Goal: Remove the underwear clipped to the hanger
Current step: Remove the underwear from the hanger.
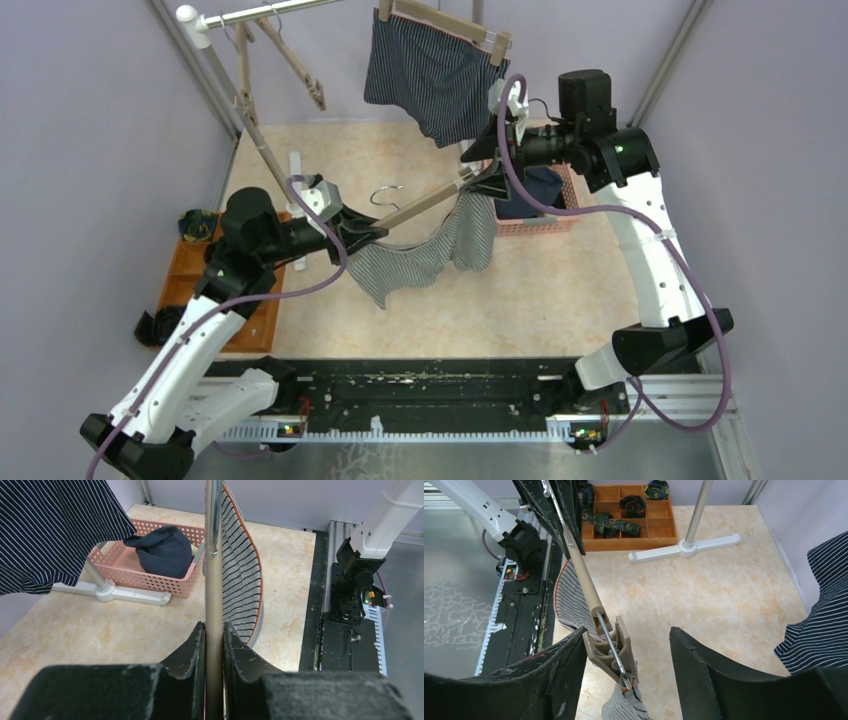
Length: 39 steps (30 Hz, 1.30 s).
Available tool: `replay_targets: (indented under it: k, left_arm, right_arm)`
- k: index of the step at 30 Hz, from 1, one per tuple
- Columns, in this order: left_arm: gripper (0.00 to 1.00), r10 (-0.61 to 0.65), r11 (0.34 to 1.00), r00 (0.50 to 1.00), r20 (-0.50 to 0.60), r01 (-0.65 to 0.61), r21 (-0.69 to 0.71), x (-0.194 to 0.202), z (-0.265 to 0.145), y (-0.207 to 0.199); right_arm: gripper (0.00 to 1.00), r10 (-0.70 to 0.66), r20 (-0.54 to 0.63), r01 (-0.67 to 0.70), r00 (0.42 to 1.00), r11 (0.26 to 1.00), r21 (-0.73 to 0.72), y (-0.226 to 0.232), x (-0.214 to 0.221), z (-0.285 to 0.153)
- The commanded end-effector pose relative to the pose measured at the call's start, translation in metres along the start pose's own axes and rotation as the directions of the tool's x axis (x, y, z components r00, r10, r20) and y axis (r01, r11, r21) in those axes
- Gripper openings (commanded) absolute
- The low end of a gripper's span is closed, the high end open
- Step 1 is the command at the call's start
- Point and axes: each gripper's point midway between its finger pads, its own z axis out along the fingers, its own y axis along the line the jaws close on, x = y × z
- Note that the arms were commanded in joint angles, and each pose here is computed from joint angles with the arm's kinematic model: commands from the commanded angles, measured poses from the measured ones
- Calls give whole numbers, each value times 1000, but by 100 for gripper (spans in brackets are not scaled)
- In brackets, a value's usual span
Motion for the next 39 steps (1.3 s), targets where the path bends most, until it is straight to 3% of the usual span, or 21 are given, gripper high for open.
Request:
replay_targets:
  k: [1, 8, 11, 28, 30, 32, 33, 39]
  left_arm:
    - [0, 35, 999, 998, 47, -34, -8, -21, -2, 2]
    - [0, 25, 1000, 999, 37, -25, -1, -17, 0, 2]
    - [0, 25, 1000, 999, 36, -25, 1, -17, 0, 2]
    - [0, 49, 998, 998, 40, -48, -34, -20, 2, 11]
    - [0, 48, 998, 998, 39, -46, -37, -20, 3, 12]
    - [0, 48, 998, 998, 38, -46, -37, -19, 3, 13]
    - [0, 47, 998, 998, 38, -46, -38, -20, 3, 12]
    - [0, 52, 997, 998, 38, -49, -57, -20, 1, 15]
  right_arm:
    - [59, -55, 33, 55, 998, 998, 9, 1, -13, -3]
    - [58, -55, 36, 54, 998, 998, 13, -1, -15, -3]
    - [64, -53, 41, 53, 998, 999, 10, 0, -17, -3]
    - [54, -57, 43, 59, 997, 998, -33, 4, -13, -1]
    - [47, -62, 43, 63, 997, 997, -33, 5, -13, -1]
    - [9, -57, 42, 58, 998, 998, -33, 4, -12, -1]
    - [0, -42, 41, 42, 998, 999, -16, 1, -12, 0]
    - [0, -46, 47, 47, 998, 999, -13, 0, -13, 0]
